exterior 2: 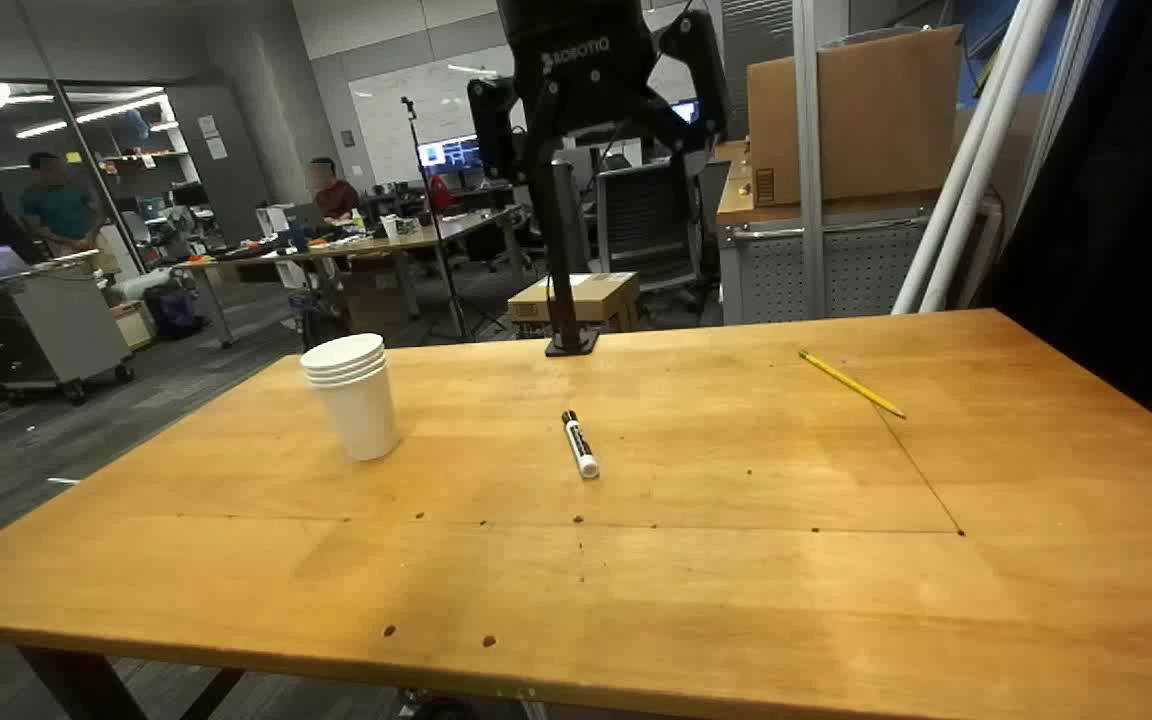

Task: Put the marker inside the cup.

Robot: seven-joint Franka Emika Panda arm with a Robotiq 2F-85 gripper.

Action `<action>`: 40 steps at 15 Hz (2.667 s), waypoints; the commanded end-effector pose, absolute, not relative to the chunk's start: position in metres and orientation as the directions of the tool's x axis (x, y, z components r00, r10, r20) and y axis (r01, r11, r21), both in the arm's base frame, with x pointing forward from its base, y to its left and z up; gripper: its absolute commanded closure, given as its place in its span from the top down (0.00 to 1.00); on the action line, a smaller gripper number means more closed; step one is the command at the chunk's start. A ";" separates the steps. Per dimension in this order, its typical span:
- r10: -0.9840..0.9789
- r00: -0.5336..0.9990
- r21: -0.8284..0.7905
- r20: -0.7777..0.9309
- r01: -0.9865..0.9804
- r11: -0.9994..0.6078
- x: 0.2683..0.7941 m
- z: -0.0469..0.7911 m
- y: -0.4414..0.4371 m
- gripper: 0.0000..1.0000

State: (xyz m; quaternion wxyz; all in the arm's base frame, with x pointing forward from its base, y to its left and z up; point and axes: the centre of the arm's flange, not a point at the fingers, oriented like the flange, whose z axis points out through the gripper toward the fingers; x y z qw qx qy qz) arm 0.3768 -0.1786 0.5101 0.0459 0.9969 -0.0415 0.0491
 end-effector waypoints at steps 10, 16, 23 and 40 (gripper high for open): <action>-0.079 0.989 0.092 0.122 -0.090 -0.992 0.377 0.520 -0.180 1.00; -0.079 0.989 0.092 0.122 -0.090 -0.992 0.377 0.520 -0.180 1.00; -0.077 0.990 0.093 0.120 -0.088 -0.992 0.378 0.519 -0.179 1.00; 0.344 0.918 0.061 0.198 0.338 -0.939 0.429 0.490 -0.153 1.00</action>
